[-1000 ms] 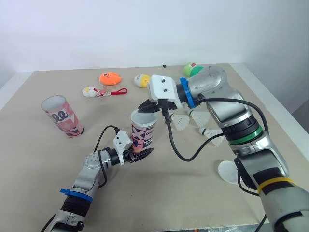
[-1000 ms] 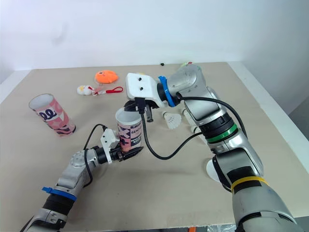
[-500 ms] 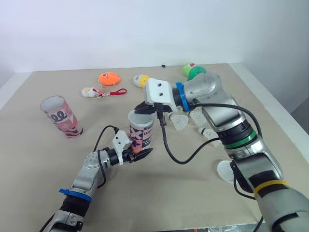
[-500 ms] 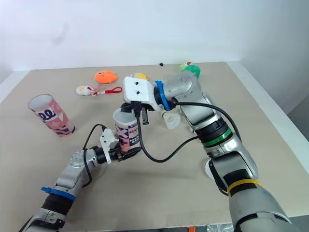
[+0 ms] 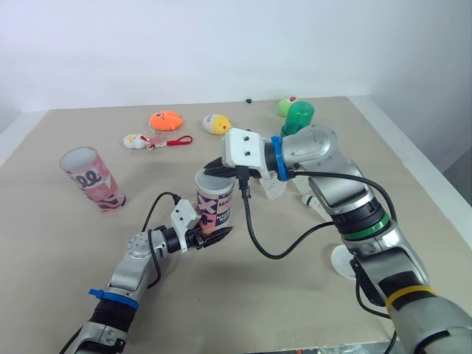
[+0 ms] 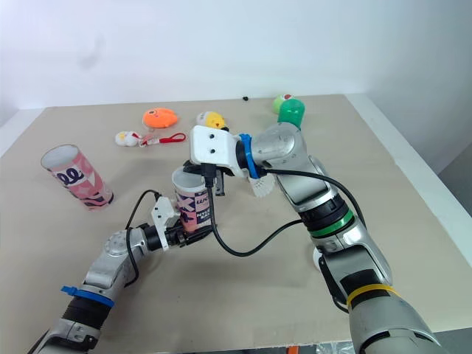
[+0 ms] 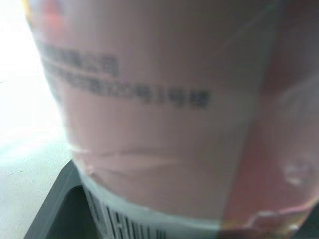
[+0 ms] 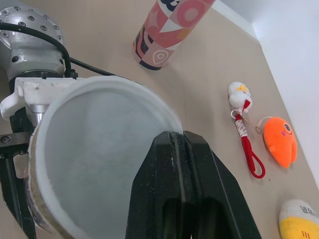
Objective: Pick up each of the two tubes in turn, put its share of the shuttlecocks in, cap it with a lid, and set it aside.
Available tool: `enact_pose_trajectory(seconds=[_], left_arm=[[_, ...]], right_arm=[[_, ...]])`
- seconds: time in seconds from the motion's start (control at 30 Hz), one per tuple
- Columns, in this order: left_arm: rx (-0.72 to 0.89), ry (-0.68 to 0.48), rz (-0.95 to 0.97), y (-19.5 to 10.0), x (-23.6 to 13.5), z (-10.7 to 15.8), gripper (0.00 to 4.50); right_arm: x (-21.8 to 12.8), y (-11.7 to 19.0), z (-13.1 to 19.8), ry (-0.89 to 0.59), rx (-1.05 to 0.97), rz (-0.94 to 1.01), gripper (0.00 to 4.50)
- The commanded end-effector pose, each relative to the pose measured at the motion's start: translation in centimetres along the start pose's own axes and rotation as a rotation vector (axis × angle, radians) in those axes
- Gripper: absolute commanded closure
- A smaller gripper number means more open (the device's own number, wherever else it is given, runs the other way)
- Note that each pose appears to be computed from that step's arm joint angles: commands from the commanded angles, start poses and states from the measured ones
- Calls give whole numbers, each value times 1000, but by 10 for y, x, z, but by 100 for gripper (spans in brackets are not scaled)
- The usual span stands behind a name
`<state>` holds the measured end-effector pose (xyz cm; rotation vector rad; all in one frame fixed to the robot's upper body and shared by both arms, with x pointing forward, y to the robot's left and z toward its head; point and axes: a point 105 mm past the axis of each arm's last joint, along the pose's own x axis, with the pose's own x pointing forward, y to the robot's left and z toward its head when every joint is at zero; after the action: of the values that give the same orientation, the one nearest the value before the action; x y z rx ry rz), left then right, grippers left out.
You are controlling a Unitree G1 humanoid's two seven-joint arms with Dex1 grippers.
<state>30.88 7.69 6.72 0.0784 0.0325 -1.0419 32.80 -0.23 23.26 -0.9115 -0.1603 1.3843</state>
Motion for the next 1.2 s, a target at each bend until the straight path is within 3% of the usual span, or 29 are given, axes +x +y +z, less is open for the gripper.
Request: enact_pose_trajectory(seconds=[0.03, 0.1, 0.13, 0.2, 0.37, 0.47, 0.57, 0.6, 0.77, 1.2], left_arm=[[-127, 165, -30, -17, -4, -49, 143], [-128, 166, -33, -17, -4, -49, 143], [-128, 166, -34, -17, -4, -49, 143], [-129, 166, -35, -17, -3, -49, 143], [-128, 165, -33, -17, -3, -49, 143], [-129, 165, -31, -17, -3, -49, 143], [-129, 165, -32, -17, -4, -49, 143], [-129, 165, -32, -17, -4, -49, 143], [-128, 165, -32, -17, -3, -49, 143], [-130, 165, -30, -18, -3, -49, 143]], right_arm=[[-1, 2, 16, -36, -33, 57, 380], [-7, -8, 21, -47, -43, 33, 345], [-10, -14, 25, -50, -47, 19, 274], [-18, -25, 32, -60, -49, 0, 202], [-37, -40, 57, -120, -60, -1, 202], [-43, -36, 59, -98, -78, 63, 285], [-43, -25, 50, -36, -83, 147, 427], [-41, -21, 47, -22, -80, 167, 443], [-27, 0, 15, 87, -69, 245, 443], [-1, 41, -29, 235, -117, 383, 443]])
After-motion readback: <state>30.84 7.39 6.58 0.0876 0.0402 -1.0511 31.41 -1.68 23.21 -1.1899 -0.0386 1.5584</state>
